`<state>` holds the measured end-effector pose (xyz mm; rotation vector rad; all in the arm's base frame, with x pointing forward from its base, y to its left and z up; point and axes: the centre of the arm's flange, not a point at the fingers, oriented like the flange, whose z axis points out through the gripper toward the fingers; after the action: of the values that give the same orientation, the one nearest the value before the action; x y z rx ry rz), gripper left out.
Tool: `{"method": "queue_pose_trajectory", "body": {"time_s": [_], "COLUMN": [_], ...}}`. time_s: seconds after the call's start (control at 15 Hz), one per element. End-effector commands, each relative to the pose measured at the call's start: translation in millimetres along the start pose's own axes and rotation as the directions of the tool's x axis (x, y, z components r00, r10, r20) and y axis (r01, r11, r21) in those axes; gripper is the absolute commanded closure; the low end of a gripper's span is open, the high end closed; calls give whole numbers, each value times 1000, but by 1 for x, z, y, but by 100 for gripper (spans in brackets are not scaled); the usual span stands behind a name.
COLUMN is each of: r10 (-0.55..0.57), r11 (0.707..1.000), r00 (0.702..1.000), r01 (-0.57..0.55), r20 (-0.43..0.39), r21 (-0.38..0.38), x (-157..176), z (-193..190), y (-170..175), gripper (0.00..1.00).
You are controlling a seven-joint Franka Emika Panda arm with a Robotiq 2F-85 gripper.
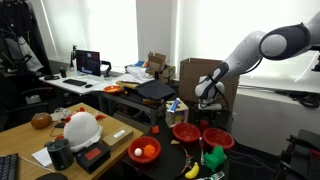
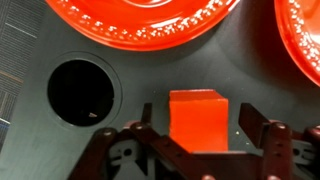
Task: Put the red block in the bowl closest to you
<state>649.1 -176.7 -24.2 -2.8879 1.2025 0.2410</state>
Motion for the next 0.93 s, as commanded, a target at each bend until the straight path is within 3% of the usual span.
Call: {"method": "queue_pose_trajectory", "body": {"time_s": [0.0, 0.27, 0.47, 0.87], "r10": [-22, -20, -22, -43], "r11": [1000, 1000, 1000, 999], "r00": [999, 999, 998, 993], "r01": [22, 21, 23, 44], "r20": [-23, -32, -53, -112], "r21": [10, 7, 13, 8], "x": [0, 1, -1, -7], "z": [-4, -7, -22, -91], "y": [2, 3, 1, -11], "gripper": [41, 73, 74, 74]}}
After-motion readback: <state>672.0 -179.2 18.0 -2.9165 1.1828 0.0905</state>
